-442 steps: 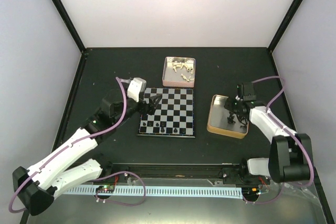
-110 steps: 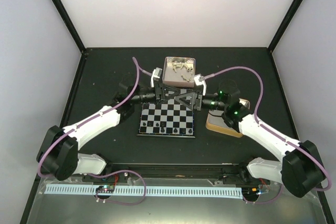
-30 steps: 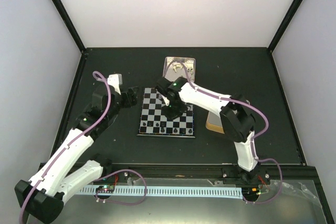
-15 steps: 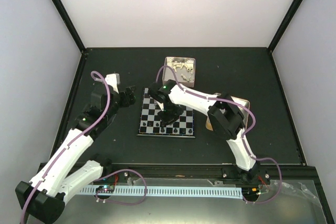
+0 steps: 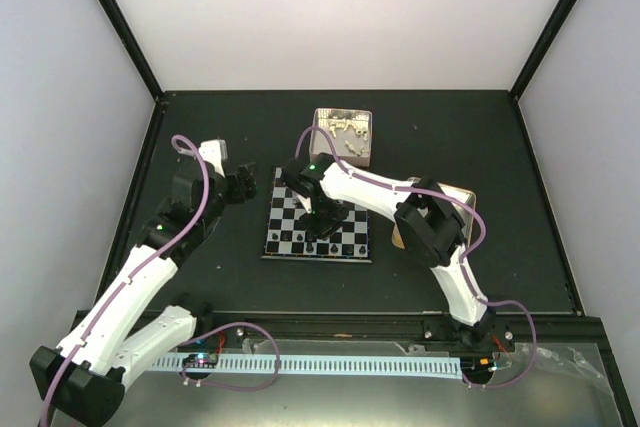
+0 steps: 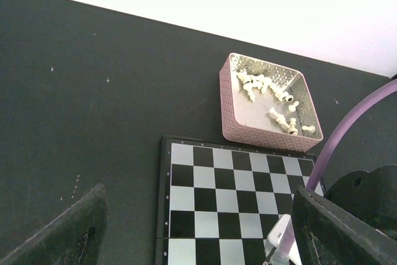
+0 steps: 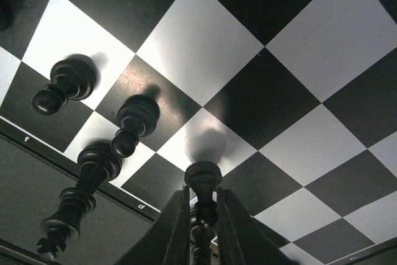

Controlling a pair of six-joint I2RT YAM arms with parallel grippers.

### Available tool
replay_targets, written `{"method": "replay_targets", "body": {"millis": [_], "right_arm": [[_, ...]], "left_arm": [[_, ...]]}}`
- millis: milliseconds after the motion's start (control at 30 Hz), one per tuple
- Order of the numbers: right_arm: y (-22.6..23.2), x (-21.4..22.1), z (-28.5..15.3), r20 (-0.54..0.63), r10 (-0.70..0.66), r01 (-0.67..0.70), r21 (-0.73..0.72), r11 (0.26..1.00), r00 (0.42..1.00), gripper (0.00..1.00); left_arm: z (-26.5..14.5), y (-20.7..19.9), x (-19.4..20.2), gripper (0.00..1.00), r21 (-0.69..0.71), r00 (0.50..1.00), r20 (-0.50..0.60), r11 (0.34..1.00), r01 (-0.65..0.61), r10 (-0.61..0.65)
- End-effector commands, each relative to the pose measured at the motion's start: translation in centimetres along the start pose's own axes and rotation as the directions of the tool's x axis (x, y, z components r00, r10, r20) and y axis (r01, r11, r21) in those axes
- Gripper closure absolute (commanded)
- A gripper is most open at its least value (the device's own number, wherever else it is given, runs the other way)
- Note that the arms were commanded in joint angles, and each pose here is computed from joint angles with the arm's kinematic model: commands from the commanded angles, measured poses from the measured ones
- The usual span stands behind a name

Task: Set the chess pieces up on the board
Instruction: Place the chess piece on the chessboard.

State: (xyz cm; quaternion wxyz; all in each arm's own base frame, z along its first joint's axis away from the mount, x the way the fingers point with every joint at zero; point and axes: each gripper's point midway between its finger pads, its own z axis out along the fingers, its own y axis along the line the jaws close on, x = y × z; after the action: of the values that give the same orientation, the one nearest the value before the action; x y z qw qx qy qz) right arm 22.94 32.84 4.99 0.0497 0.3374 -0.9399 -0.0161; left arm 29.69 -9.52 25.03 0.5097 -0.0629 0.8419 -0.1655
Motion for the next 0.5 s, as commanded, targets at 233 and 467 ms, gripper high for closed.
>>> {"method": "replay_targets", "body": {"millis": [233, 467], "right_arm": [[0.6, -1.2, -0.7, 0.058, 0.007, -0.006, -0.011, 1.0, 0.998, 0.8], [0.5, -1.5, -1.1, 0.086, 0.031, -0.031, -0.008, 0.999, 0.996, 0.76]], "left_arm": [[-0.3, -0.2, -1.0, 0.18, 0.008, 1.0, 0.026, 1.0, -0.001, 0.0], [-0.3, -0.2, -0.9, 0.18, 0.01, 1.0, 0.024, 1.0, 0.0, 0.0]]}}
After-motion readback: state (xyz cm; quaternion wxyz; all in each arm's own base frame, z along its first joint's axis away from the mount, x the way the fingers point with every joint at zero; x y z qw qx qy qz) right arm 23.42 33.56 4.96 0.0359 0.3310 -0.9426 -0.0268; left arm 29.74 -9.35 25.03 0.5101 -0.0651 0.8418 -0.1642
